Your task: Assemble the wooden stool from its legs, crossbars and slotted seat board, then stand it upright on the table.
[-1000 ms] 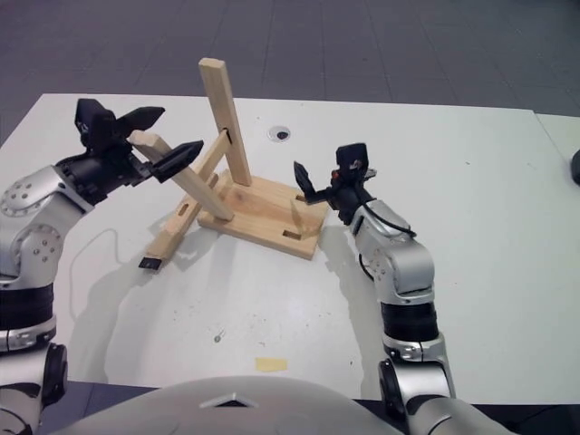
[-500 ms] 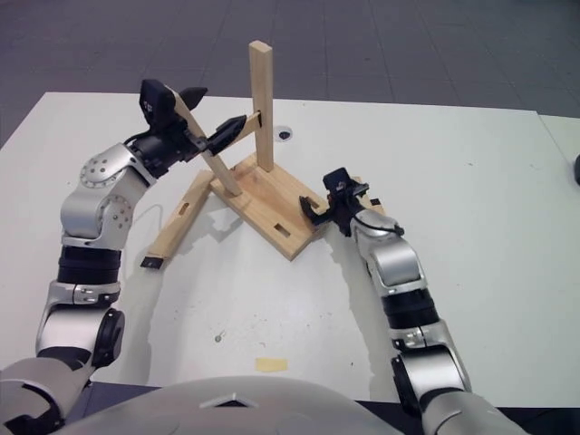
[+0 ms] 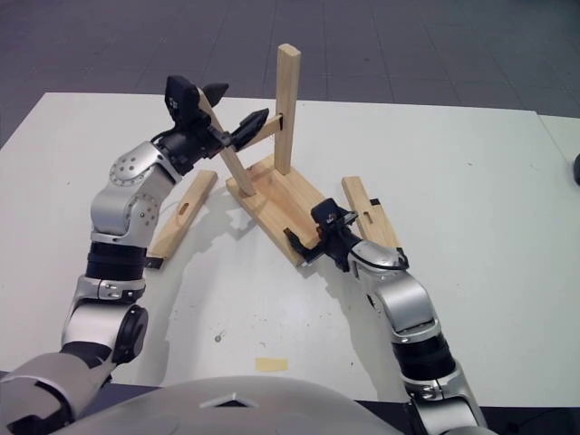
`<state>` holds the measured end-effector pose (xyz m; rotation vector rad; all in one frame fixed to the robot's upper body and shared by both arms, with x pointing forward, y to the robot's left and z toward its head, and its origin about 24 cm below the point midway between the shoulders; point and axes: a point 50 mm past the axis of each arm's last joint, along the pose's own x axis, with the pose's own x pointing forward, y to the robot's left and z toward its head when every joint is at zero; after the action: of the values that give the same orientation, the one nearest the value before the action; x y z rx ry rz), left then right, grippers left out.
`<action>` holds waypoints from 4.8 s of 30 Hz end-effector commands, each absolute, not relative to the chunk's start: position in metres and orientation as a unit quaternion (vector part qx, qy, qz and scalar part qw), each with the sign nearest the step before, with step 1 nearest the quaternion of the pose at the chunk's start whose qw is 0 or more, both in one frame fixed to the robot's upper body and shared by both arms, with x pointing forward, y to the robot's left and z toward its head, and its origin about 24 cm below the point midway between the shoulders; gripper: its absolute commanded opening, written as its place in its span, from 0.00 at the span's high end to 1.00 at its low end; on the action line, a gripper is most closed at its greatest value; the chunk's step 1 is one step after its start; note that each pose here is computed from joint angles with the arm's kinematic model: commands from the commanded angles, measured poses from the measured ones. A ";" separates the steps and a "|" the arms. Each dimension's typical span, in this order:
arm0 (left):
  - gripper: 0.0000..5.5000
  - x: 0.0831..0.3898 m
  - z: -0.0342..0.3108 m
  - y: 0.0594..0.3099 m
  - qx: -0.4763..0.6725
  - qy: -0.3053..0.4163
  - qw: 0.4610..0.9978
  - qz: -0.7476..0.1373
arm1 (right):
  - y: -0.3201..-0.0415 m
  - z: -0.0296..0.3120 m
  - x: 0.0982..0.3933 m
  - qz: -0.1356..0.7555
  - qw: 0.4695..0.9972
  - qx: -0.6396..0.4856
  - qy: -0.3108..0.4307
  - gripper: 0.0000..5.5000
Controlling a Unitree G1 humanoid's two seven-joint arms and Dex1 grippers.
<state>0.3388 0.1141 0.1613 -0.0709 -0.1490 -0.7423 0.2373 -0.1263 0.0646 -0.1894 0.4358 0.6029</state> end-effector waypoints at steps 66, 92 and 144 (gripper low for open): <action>0.02 0.319 0.177 0.242 0.032 -0.108 0.993 -0.035 | -0.217 0.044 0.218 0.073 0.991 -0.023 0.106 0.02; 0.02 0.314 0.167 0.241 0.040 -0.091 0.994 -0.037 | -0.244 0.003 0.184 -0.060 0.954 0.026 0.294 0.31; 0.05 0.286 0.251 0.094 -0.375 -0.076 0.807 -0.450 | -0.087 0.197 0.246 0.282 0.899 -0.119 -0.312 0.76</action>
<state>0.2866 0.0963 0.2557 -0.7984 -0.1879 -0.9763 0.2467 -0.0954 0.1933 -0.2594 -0.6298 0.5366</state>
